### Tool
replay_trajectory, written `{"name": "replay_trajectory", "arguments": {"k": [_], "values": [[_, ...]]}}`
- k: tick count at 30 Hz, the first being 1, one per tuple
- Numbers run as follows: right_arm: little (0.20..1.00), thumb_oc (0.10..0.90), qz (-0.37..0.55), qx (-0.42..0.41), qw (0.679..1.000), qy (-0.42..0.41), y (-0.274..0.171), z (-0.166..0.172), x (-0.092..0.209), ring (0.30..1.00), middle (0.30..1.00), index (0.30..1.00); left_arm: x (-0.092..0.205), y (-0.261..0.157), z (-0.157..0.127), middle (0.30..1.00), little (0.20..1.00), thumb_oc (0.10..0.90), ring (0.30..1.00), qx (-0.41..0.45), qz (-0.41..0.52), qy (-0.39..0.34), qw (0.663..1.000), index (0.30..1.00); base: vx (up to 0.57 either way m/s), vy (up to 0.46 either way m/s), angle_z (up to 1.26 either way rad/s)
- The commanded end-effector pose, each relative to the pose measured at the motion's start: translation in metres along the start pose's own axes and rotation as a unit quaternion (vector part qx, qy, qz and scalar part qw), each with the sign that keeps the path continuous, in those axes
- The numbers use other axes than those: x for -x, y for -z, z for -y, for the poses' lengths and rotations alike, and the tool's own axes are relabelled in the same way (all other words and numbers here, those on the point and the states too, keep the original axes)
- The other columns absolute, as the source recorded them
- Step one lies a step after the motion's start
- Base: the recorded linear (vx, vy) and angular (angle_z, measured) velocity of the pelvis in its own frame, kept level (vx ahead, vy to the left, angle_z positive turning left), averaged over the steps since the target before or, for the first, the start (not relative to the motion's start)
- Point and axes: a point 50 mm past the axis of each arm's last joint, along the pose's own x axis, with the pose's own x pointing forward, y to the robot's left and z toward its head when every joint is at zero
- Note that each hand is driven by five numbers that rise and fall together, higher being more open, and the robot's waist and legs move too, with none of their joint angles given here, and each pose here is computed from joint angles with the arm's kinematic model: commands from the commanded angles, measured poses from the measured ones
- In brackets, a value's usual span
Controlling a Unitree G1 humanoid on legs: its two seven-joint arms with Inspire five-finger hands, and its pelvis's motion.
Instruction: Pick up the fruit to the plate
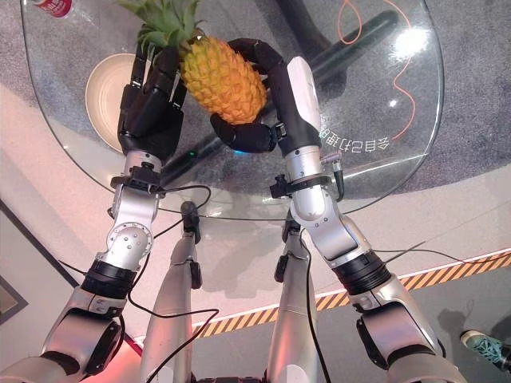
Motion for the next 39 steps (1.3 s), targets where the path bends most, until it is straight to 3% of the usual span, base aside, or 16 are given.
{"name": "replay_trajectory", "arguments": {"k": [1,28,30,39], "values": [[0.200,0.100,0.221,-0.034,0.974,0.022,-0.089,0.017,-0.019,0.300,0.300,0.300,-0.015,-0.028,0.065,0.900,0.900,0.800,0.900,0.017,0.083,0.133,0.987,0.900,0.00,0.000,0.00],[0.200,0.100,0.240,0.010,0.970,-0.041,-0.092,0.011,-0.020,0.300,0.300,0.300,-0.015,-0.040,0.067,0.900,0.900,0.800,0.900,0.016,0.119,0.152,0.981,0.900,0.00,0.000,0.00],[0.200,0.100,0.238,0.009,0.971,-0.037,-0.090,0.012,-0.020,0.300,0.300,0.300,-0.014,-0.044,0.068,0.300,0.200,0.100,0.300,0.011,0.139,0.158,0.977,0.300,0.00,0.000,0.00],[0.200,0.100,0.234,0.001,0.972,-0.027,-0.090,0.013,-0.021,0.300,0.300,0.300,-0.014,-0.048,0.071,0.300,0.200,0.100,0.300,-0.002,0.160,0.166,0.973,0.300,0.00,0.000,0.00]]}}
